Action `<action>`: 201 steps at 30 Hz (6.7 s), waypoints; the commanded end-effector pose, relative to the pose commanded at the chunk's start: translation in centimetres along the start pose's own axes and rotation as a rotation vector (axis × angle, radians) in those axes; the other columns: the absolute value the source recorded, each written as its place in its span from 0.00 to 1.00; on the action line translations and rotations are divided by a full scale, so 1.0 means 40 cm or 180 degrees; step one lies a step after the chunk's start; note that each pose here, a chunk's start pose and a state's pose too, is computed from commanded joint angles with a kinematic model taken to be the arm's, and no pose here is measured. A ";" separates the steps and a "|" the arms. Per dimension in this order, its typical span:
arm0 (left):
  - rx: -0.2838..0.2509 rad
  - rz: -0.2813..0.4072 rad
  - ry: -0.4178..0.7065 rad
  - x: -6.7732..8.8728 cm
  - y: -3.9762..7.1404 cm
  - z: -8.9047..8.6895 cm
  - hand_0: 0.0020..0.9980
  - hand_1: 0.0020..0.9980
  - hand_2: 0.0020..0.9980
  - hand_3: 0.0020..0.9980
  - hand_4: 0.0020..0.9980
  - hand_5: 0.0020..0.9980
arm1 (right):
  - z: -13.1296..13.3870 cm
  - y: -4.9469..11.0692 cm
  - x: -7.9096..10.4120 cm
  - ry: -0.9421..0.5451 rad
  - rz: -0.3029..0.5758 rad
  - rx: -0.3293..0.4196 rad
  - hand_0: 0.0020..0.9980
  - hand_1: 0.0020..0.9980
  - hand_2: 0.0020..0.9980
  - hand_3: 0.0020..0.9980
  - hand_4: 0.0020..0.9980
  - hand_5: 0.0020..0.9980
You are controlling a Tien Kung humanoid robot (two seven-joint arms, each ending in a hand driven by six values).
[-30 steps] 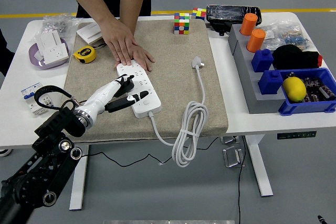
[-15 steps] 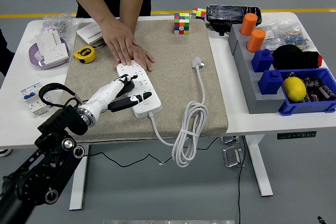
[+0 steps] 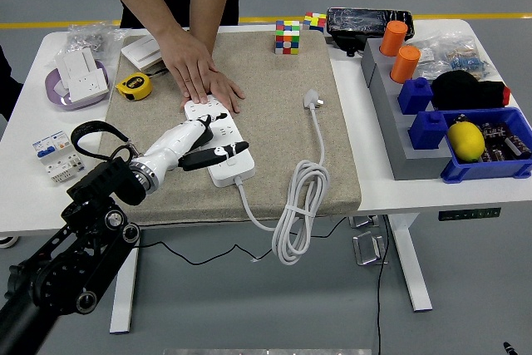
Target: Pick up the plug,place it near the board,insert it into the board,press the button
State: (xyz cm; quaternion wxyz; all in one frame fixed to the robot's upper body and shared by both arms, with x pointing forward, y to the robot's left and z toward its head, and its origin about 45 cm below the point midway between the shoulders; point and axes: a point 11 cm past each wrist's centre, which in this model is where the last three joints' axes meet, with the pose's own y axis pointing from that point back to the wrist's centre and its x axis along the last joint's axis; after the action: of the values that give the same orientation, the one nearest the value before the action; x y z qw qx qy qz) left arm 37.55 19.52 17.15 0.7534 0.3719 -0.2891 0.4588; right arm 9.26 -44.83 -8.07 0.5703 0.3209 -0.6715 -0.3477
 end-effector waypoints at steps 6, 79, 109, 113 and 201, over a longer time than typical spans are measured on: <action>-0.0032 0.0002 -0.0035 0.001 -0.004 0.011 1.00 1.00 0.99 0.95 1.00 1.00 | -0.003 0.000 0.002 -0.0013 0.0004 0.0003 0.79 0.73 0.74 0.76 1.00 1.00; 0.0165 -0.0086 -0.0504 -0.039 -0.002 -0.025 1.00 1.00 1.00 0.94 1.00 1.00 | 0.003 -0.002 0.008 -0.0055 0.0016 -0.0016 0.79 0.74 0.74 0.76 1.00 1.00; -0.0810 0.0155 -0.0718 0.010 0.132 0.237 0.88 0.88 0.83 0.92 0.88 0.43 | 0.010 -0.003 0.010 -0.0046 0.0024 -0.0032 0.79 0.73 0.74 0.76 1.00 1.00; -0.0780 -0.0323 -0.0889 -0.036 0.160 0.236 0.44 0.43 0.45 0.96 0.73 0.13 | 0.012 -0.004 0.010 -0.0042 0.0027 -0.0040 0.79 0.73 0.74 0.76 1.00 1.00; 0.0008 -0.0459 -0.0514 -0.066 0.002 -0.058 0.16 0.02 0.14 0.78 0.62 0.00 | 0.004 -0.003 0.011 -0.0081 0.0022 -0.0028 0.79 0.73 0.74 0.76 1.00 1.00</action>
State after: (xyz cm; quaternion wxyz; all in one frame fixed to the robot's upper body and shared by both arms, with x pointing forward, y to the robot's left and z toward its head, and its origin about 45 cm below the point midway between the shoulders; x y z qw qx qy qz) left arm 36.61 20.19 13.83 0.7582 0.4285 -0.3208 0.3723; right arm 9.04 -45.23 -7.95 0.5643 0.3116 -0.6783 -0.3527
